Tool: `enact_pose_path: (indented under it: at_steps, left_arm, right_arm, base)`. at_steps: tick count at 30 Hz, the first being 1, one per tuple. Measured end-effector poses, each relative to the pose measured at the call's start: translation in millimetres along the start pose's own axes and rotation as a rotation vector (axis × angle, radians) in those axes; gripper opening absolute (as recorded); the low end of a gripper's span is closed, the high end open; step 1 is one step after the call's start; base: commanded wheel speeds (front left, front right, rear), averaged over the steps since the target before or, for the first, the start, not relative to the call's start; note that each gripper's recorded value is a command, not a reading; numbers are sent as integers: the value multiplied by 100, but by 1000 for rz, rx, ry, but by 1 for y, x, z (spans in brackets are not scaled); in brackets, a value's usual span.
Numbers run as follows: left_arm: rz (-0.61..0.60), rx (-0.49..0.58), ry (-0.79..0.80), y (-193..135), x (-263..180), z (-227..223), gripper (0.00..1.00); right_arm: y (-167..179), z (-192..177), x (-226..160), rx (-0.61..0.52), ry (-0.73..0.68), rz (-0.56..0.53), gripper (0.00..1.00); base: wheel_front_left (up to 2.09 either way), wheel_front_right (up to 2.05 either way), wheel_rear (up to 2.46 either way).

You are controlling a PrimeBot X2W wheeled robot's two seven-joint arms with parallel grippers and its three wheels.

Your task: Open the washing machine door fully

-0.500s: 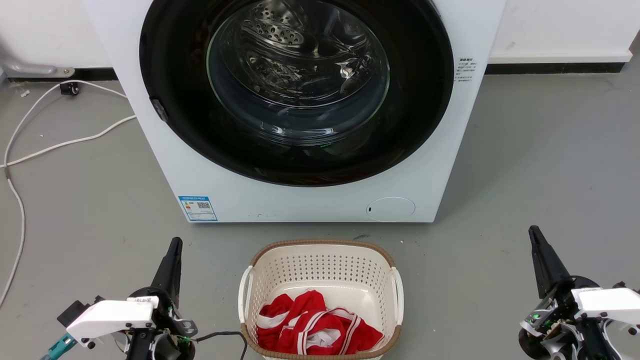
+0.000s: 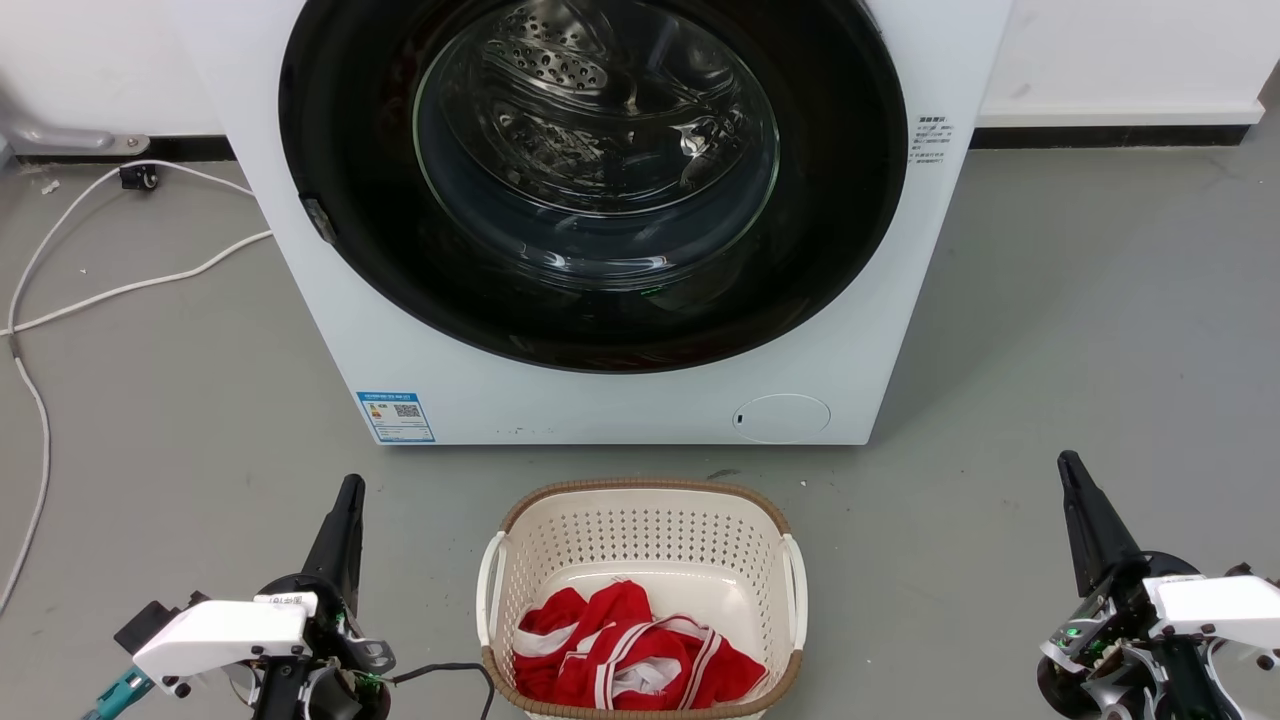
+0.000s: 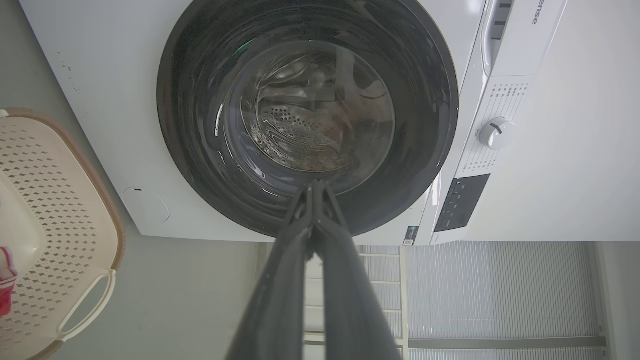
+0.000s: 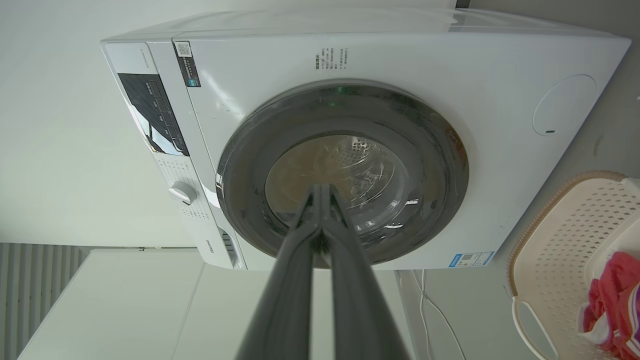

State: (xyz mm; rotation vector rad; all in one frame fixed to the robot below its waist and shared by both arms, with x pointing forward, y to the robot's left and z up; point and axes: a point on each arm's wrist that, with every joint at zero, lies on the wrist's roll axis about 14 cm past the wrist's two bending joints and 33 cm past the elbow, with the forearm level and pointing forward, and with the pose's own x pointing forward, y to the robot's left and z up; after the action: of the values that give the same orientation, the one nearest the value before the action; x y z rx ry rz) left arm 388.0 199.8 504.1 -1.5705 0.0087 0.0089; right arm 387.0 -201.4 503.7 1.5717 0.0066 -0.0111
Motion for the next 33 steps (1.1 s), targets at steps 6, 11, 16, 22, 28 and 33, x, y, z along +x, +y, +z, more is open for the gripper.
enact_pose_path:
  at_steps: [6, 11, 16, 22, 28, 33]
  left_arm:
    - [0, 0, 0, 0, 0, 0, 0]
    - [50, -6, -3, 17, -7, -1, 100]
    - [33, 6, -21, 11, -8, 1, 100]
    - [-5, 77, -35, -2, -7, 2, 100]
    - [-63, 259, -43, -23, -6, 3, 100]
    - [-127, 418, -46, -45, -3, 0, 100]
  right_arm:
    - [0, 0, 0, 0, 2, 0, 0]
    - [-17, 0, -8, 5, -3, -50, 100]
    - [-16, -1, -10, 2, -14, -46, 100]
    - [-6, 3, -10, -45, -38, -17, 100]
    - [16, 4, -8, -295, -37, 42, 100]
    - [40, -2, -7, -537, -27, 114, 100]
  base:
    - [0, 0, 0]
    - [0, 0, 0]
    - [0, 0, 0]
    - [0, 0, 0]
    - [0, 0, 0]
    - [0, 0, 0]
